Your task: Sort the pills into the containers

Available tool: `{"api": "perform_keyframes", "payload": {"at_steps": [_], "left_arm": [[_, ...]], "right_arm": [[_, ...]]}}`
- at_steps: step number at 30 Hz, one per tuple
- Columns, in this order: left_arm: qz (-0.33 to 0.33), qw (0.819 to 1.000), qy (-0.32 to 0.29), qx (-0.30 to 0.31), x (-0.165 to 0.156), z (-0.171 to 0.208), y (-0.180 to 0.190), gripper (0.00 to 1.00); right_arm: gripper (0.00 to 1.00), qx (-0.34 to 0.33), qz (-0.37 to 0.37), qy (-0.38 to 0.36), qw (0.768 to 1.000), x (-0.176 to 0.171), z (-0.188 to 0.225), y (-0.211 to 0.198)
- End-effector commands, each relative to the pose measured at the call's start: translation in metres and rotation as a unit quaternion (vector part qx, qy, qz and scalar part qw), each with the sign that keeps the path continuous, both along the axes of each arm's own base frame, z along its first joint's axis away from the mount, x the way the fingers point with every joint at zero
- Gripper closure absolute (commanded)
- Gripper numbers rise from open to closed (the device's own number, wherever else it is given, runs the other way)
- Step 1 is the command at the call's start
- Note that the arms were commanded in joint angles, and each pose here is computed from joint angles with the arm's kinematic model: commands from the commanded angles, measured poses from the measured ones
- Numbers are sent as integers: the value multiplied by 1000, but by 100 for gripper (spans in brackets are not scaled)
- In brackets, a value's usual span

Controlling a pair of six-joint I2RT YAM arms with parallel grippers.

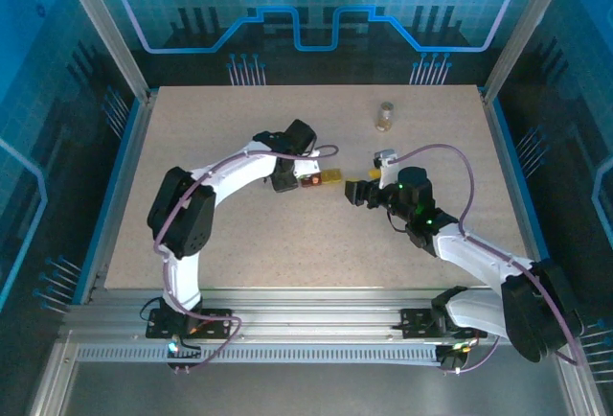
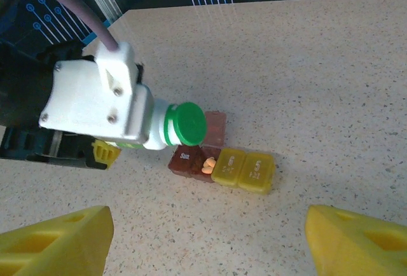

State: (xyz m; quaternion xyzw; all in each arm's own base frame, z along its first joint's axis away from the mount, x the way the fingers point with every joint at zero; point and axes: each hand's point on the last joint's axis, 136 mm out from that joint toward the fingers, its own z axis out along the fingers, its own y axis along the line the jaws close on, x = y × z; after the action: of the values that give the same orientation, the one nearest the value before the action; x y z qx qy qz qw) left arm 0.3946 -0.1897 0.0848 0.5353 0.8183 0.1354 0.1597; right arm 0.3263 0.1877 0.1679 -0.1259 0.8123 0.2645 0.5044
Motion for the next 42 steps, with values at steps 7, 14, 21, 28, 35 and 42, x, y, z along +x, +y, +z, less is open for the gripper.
{"api": "perform_keyframes", "payload": {"at_steps": [7,14,21,28,35,42], "left_arm": [[34,944,-99,-312,-5,65,-44,95],[-69,794,-195,-572,-49,151,-78,95],[-186,658,-211,-698,-95,201,-87,94],[-235,644,-167,-709,-114,201,-96,92],[-234,667,-151,-691,-117,187,-97,92],[-241,682,-144,-675,-124,179,-99,92]], "right_arm": [[20,37,33,-37,998,-3,30,9],[26,72,126,-88,985,-21,86,30],[31,95,266,-106,953,-64,151,56],[38,45,357,-135,923,-92,178,67],[40,-19,407,-124,905,-103,173,87],[36,-82,421,-111,897,-93,157,112]]}}
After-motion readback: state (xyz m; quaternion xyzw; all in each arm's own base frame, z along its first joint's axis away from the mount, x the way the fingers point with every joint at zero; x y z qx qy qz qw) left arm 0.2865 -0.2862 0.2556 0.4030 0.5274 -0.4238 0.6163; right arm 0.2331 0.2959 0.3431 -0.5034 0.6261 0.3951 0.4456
